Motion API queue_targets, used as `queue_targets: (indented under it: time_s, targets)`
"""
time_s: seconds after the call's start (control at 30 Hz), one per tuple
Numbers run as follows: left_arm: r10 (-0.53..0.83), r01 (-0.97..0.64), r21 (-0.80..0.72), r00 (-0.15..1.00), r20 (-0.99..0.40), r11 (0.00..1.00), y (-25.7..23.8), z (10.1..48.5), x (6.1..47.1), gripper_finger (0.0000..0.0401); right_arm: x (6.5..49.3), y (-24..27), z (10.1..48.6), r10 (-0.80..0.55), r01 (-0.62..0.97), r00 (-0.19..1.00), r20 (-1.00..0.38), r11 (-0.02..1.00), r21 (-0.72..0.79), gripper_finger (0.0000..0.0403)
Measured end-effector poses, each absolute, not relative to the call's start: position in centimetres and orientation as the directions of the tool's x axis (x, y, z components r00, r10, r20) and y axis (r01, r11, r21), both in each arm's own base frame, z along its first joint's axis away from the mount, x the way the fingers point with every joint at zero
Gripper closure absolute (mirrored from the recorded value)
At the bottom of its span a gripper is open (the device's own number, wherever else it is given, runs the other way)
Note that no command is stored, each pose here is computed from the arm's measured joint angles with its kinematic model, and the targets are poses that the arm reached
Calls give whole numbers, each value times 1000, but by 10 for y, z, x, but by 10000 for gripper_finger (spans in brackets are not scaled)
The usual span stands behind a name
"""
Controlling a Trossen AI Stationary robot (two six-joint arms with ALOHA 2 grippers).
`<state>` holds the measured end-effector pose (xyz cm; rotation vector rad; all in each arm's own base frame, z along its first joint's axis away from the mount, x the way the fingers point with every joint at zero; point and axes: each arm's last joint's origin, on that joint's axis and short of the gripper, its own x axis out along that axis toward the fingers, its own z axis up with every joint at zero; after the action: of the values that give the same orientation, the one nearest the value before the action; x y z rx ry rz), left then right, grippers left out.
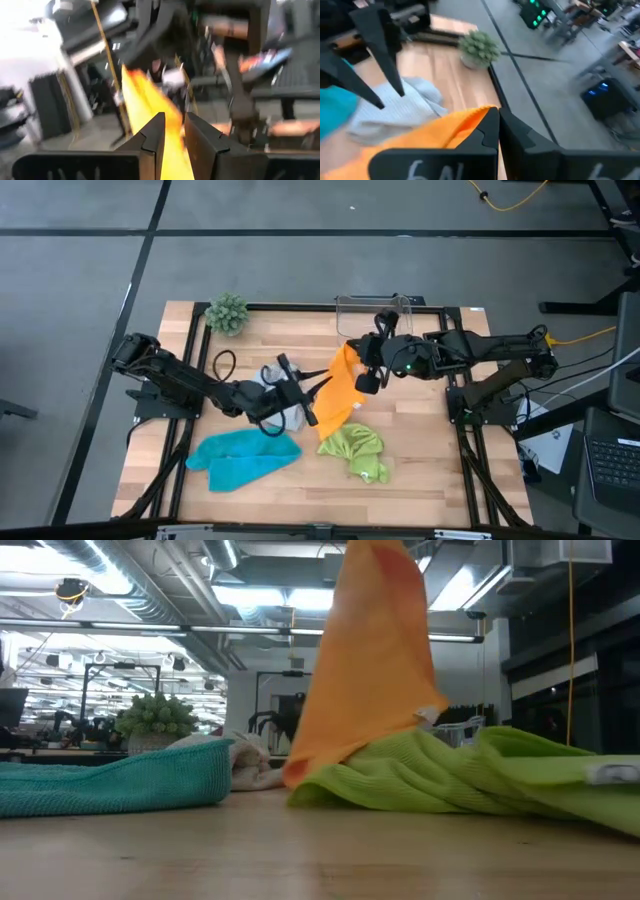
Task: Fold microfiber towels
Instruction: Fold the orange microfiber cloth
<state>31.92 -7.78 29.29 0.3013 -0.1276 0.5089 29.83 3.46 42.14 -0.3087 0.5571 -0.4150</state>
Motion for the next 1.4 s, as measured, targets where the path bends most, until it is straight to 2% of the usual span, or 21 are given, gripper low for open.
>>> queue_targets:
  time_s: [0.23, 0.4, 0.57, 0.8, 0.97, 1.1, 1.27, 1.4]
  targets:
    - [471, -524, 241, 847, 246, 817, -59, 314, 329, 335, 304, 41, 427, -263, 138, 863, -431, 944, -300, 395]
    - [478, -520, 236, 852, 214, 821, -48, 323, 337, 335, 305, 36, 427, -275, 150, 860, -430, 942, -300, 395]
    - [527, -537, 246, 842, 111, 807, -36, 314, 341, 335, 305, 32, 427, -286, 157, 856, -430, 937, -311, 395]
    - [718, -687, 344, 694, 51, 640, -36, 309, 336, 335, 304, 29, 426, -359, 217, 831, -425, 913, -347, 395]
    - [779, -717, 419, 626, 38, 557, -50, 308, 331, 335, 302, 27, 424, -436, 270, 791, -429, 879, -393, 395]
    - [810, -720, 470, 587, 17, 511, -55, 305, 329, 335, 302, 27, 424, -416, 255, 798, -436, 889, -380, 395]
    - [830, -702, 529, 557, -10, 477, -51, 299, 329, 335, 303, 31, 423, -275, 133, 837, -473, 941, -312, 395]
    - [834, -666, 584, 551, -35, 465, -49, 293, 329, 335, 302, 29, 422, -338, 180, 814, -473, 920, -348, 395]
